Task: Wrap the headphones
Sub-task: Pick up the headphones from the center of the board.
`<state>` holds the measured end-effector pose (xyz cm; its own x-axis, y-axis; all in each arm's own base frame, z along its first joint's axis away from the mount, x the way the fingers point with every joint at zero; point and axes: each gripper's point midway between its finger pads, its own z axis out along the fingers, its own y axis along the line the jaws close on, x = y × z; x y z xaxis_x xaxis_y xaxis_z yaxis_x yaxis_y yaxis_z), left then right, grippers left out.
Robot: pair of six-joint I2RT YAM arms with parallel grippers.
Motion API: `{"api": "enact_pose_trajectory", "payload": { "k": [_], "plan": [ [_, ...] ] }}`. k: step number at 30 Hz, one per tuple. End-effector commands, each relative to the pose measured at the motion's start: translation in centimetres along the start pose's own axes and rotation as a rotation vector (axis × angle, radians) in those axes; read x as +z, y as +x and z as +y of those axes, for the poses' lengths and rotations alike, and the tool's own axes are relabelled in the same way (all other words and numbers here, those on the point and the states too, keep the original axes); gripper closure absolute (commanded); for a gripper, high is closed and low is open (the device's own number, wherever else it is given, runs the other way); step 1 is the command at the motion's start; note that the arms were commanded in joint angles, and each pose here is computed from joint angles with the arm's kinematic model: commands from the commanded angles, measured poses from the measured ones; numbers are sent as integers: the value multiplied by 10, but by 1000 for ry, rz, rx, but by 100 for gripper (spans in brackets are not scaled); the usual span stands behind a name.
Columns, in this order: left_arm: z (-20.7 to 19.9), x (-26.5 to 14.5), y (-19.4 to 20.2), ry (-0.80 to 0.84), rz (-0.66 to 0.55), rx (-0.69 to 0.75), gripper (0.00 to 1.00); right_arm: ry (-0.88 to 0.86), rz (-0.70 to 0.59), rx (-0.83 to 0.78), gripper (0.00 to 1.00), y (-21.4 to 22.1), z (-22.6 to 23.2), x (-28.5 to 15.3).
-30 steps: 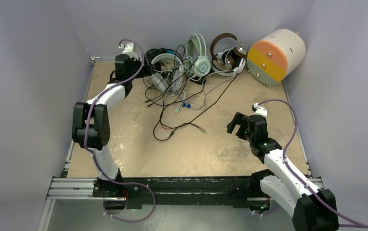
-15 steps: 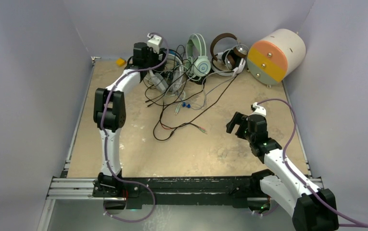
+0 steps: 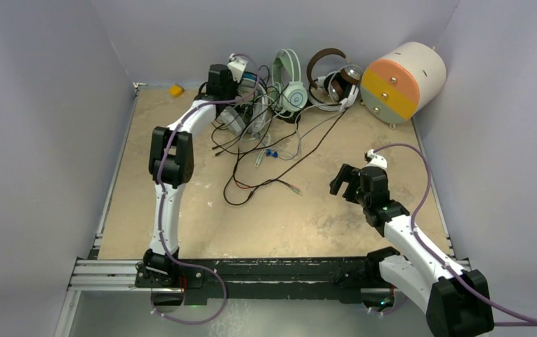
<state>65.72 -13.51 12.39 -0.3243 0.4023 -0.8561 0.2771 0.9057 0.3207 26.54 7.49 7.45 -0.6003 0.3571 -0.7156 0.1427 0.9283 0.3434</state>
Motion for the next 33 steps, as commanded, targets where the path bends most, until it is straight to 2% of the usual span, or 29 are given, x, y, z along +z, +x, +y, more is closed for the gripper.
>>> {"api": "enact_pose_trajectory", "payload": {
  "k": [1,3,5,8,12,16,21,27,30,33],
  "plan": [
    [21,-6,-30,-68,-35,-2,80,-20,-32,-6,4,-8,4,-1],
    [34,-19,-46,-119,-49,-32,93,-21,-36,-5,4,-8,4,-2],
    [45,-41,-65,-153,-83,-50,98,-22,-37,-4,4,-8,4,-2],
    [69,-96,-117,-252,-202,-73,100,-19,-40,-2,4,-9,4,-2],
    [91,-165,-151,-406,-249,-49,100,-10,-36,2,4,-9,3,-2],
    [121,-229,-154,-627,-222,-37,100,1,-29,12,4,-7,2,-2],
    [148,-291,-157,-773,-228,-71,100,11,-32,20,4,-8,-1,-3],
    [189,-380,-158,-1055,-294,-217,100,-9,-22,22,2,-6,4,-2],
    [192,-401,-154,-1087,-295,-307,100,-93,6,-20,2,-18,26,-5],
    [173,-401,-147,-997,-310,-403,100,-269,-5,-81,3,-40,66,-16]
  ]
}}
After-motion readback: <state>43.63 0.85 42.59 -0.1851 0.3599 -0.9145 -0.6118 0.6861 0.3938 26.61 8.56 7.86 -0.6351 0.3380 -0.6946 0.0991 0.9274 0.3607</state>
